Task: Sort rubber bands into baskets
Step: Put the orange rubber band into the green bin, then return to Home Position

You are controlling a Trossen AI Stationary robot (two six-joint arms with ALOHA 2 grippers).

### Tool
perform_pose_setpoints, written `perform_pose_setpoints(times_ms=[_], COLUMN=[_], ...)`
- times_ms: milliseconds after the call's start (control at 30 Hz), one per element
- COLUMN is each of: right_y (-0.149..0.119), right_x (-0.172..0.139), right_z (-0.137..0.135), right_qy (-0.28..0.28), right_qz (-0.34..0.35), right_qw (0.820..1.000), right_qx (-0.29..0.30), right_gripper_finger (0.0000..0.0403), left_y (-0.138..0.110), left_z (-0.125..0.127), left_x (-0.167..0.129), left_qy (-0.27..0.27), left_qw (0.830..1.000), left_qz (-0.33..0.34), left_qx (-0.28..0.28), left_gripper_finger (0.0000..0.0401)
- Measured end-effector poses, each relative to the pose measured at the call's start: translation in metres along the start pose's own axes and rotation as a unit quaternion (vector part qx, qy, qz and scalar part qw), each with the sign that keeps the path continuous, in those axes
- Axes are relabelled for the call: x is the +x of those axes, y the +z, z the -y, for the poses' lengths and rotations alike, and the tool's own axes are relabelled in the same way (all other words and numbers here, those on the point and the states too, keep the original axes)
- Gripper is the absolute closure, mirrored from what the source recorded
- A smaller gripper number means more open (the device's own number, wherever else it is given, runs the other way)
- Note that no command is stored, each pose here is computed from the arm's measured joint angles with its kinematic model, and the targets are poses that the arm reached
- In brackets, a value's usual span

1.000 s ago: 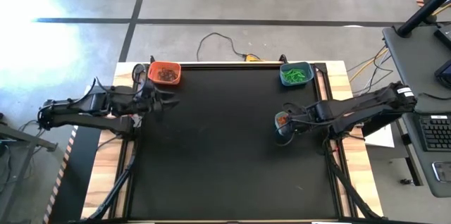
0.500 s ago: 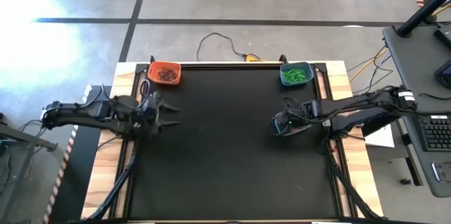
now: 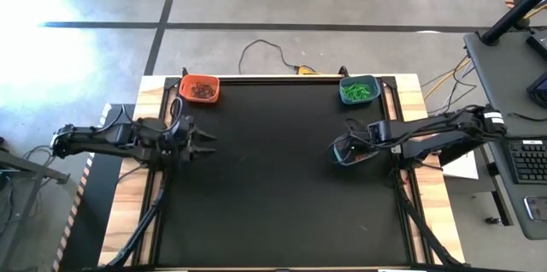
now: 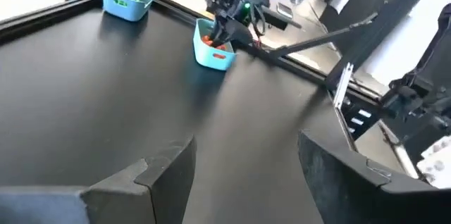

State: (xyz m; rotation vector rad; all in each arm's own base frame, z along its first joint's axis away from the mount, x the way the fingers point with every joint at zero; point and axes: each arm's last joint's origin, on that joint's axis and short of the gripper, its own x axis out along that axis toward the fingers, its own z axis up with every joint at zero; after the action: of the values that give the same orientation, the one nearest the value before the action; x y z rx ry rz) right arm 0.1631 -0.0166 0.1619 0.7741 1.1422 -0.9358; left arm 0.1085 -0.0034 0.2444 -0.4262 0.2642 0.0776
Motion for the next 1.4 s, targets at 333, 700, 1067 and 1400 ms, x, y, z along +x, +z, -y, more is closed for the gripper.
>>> perform_pose_setpoints(times_ms=[333,700,1067,1400], right_y=[0.008,0.001,0.008,0.013], right_x=[-0.032,-0.053,-0.081,-0.1], right_z=[-0.001,0.018,0.008,0.008], right_qy=[0.08,0.119,0.253,0.296], right_qz=[0.061,0.067,0.207,0.275], right_qw=[0.986,0.988,0.922,0.89], right_qx=[-0.132,-0.066,-0.21,-0.213], right_gripper_finger=[0.0191,0.0193,0.0152,0.0153], left_y=[-0.013,-0.032,-0.049,-0.041], left_z=[-0.005,-0.019,-0.031,-0.023], left_x=[-0.002,-0.001,-0.011,-0.019], left_qy=[-0.011,0.058,0.115,-0.008], left_qw=[0.979,0.982,0.984,0.981], left_qz=[-0.002,-0.005,-0.064,0.077], left_qx=[0.203,0.177,0.124,0.179], left_gripper_finger=[0.0169,0.0169,0.0169,0.0169])
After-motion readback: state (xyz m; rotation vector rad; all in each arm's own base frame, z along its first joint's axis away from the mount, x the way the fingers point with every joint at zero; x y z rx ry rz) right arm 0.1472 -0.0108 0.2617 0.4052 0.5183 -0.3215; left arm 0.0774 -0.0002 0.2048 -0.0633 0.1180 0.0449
